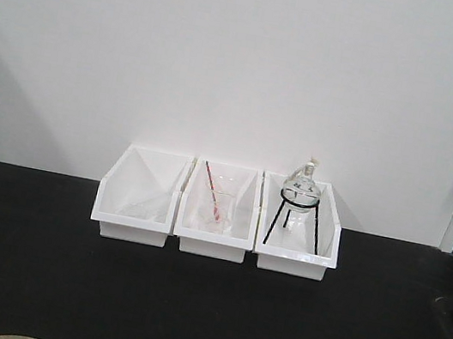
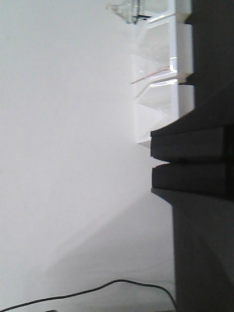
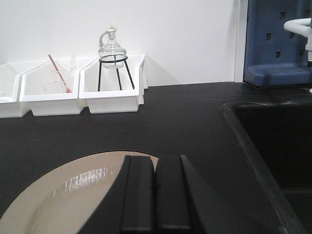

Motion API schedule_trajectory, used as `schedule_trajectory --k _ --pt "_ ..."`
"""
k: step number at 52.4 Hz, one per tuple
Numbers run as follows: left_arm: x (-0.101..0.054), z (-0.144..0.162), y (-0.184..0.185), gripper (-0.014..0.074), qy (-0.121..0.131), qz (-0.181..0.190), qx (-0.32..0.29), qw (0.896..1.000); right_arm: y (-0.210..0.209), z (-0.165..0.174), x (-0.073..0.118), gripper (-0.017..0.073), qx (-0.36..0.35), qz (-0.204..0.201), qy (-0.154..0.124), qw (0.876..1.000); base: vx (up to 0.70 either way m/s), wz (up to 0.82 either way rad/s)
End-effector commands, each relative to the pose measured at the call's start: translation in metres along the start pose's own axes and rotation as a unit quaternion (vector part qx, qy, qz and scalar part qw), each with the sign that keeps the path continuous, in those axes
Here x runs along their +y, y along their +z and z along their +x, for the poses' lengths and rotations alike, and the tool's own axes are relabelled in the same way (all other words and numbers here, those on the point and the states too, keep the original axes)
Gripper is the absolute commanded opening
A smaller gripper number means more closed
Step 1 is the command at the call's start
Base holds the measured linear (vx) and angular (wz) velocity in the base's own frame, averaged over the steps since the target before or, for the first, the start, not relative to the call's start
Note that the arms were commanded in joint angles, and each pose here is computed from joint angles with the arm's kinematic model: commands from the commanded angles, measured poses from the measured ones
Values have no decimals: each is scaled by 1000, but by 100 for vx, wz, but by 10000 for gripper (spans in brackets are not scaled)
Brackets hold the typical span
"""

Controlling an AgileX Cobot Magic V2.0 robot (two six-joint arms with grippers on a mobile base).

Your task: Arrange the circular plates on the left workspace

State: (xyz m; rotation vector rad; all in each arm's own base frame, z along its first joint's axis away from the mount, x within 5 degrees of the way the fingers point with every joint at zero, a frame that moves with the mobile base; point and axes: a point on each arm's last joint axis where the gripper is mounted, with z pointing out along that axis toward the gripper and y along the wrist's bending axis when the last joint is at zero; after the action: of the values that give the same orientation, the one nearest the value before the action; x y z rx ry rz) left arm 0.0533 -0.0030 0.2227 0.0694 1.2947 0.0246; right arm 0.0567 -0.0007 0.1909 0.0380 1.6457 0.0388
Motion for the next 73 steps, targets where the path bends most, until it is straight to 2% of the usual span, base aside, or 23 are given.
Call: schedule_trajectory --k 1,4,8,13,16,20,23,31,38,41,46,47,51,55,57,59,64,70,73 --pt "-1 -11 -3 2 -8 7 -81 997 0 -2 1 -3 -41 -7 -8 999 0 0" --pt "-1 -17 -3 2 -10 7 -91 996 0 -4 2 -3 -52 -9 -8 999 0 0" --pt "0 -30 -2 2 -23 7 -107 994 -3 -18 4 -3 -105 -19 -18 994 0 0" --pt "3 -60 -2 2 -58 4 -106 993 -11 -45 8 -3 -204 -39 -17 978 0 0" --pt "6 -77 -1 2 -56 -4 -79 995 -18 -66 9 -3 -238 -41 -16 970 0 0" --pt "9 -108 6 2 -36 -13 -44 998 -21 -92 9 -3 -227 -33 -15 973 0 -1" --pt "12 -130 19 2 -29 -18 -4 999 -16 -109 8 -3 -187 -22 -19 982 0 0" --pt "18 -169 84 2 -45 -26 104 993 17 -164 10 -3 -120 -7 -40 992 0 0" --pt "20 -175 133 2 -53 -31 169 984 58 -189 12 -3 -77 -5 -44 996 0 0" --pt "20 -175 147 2 -63 -32 201 977 70 -194 12 -3 -67 -6 -45 997 0 0" --pt "18 -178 165 2 -100 -27 232 967 92 -192 13 -3 -37 -6 -44 998 0 0" --pt "18 -178 166 2 -100 -27 237 966 94 -191 13 -3 -35 -6 -43 998 0 0" --pt "23 -176 172 2 -81 -42 264 960 101 -186 12 -3 -18 -5 -40 999 0 0" --pt "32 -169 174 2 -51 -73 303 949 105 -183 12 -3 -5 -4 -38 999 0 0" --pt "39 -162 174 2 -35 -96 333 937 107 -182 12 -3 -2 -4 -38 999 0 0" --pt "46 -155 175 2 -29 -118 352 928 107 -182 12 -3 -1 -3 -38 999 0 0" --pt "58 -143 178 2 -31 -160 378 911 107 -182 12 -3 0 -3 -38 999 0 0" --pt "66 -128 179 2 -16 -185 434 882 107 -182 12 -3 0 -3 -39 999 0 0" --pt "68 -122 180 2 -5 -192 454 870 107 -182 12 -3 0 -3 -39 999 0 0"
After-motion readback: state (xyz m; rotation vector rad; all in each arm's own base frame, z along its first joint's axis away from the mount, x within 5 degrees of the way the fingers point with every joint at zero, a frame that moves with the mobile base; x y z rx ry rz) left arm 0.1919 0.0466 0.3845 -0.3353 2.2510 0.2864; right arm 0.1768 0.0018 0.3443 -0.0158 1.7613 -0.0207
